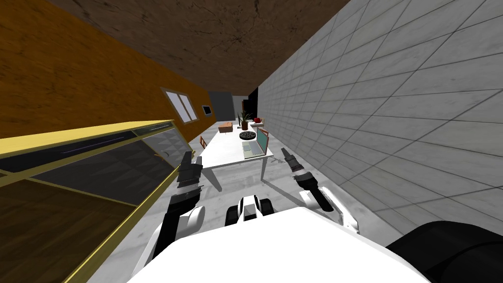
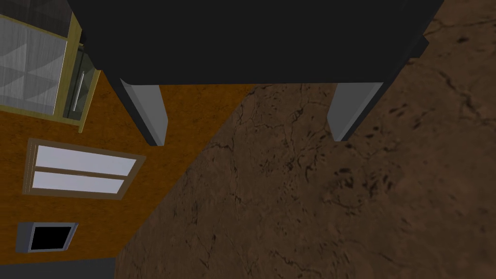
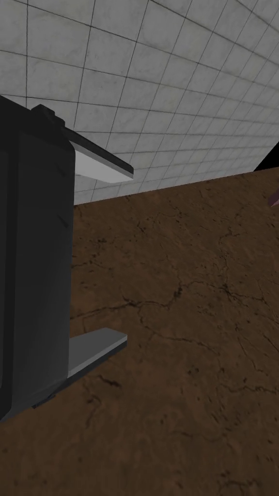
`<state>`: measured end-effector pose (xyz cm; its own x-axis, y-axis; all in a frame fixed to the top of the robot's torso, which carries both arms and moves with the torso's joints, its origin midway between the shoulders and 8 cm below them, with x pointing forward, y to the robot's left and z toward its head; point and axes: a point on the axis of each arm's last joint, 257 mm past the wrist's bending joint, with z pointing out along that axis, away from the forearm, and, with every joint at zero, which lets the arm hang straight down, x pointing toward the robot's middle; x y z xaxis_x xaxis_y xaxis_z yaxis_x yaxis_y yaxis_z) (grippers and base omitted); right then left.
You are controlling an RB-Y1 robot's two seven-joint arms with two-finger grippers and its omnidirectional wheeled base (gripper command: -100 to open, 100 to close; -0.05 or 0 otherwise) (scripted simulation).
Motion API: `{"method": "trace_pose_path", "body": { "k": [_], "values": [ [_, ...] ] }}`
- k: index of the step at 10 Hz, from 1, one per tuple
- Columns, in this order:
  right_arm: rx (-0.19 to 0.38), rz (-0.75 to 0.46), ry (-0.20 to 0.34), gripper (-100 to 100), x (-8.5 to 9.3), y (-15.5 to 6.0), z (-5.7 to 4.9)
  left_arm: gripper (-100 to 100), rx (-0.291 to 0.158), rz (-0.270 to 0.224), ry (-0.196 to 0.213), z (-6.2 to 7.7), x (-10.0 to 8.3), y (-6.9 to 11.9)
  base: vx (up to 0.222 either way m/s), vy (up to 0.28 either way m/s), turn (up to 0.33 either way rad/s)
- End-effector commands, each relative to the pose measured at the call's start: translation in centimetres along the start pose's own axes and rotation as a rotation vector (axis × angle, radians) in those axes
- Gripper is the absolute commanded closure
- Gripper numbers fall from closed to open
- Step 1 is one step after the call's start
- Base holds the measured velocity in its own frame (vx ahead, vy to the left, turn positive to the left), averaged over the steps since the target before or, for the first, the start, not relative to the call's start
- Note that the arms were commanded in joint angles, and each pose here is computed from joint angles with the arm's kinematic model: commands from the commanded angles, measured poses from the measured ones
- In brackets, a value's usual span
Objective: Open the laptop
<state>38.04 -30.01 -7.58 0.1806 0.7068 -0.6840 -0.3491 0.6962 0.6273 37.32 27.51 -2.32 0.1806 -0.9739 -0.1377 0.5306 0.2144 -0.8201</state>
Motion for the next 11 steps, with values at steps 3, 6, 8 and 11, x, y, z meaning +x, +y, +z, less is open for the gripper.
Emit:
{"method": "trace_pose_path", "body": {
  "k": [3,6,8,11],
  "values": [
    [0.024,-0.358,0.109,-100,-0.2,-3.3,-0.2,0,0.0,0.0,0.0,0.0,0.0,0.0,0.063,0.098,-0.064],
    [0.033,-0.585,0.177,-100,-0.7,-5.6,-0.3,0,0.0,0.0,0.0,0.0,0.0,0.0,0.069,0.088,-0.035],
    [0.037,-0.725,0.219,-100,-1.2,-7.2,-0.2,0,0.0,0.0,0.0,0.0,0.0,0.0,0.076,0.088,-0.011],
    [0.045,-0.909,0.272,-100,-2.1,-9.5,-0.1,0,0.0,0.0,0.0,0.0,0.0,0.0,0.068,0.096,0.016]
  ]
}}
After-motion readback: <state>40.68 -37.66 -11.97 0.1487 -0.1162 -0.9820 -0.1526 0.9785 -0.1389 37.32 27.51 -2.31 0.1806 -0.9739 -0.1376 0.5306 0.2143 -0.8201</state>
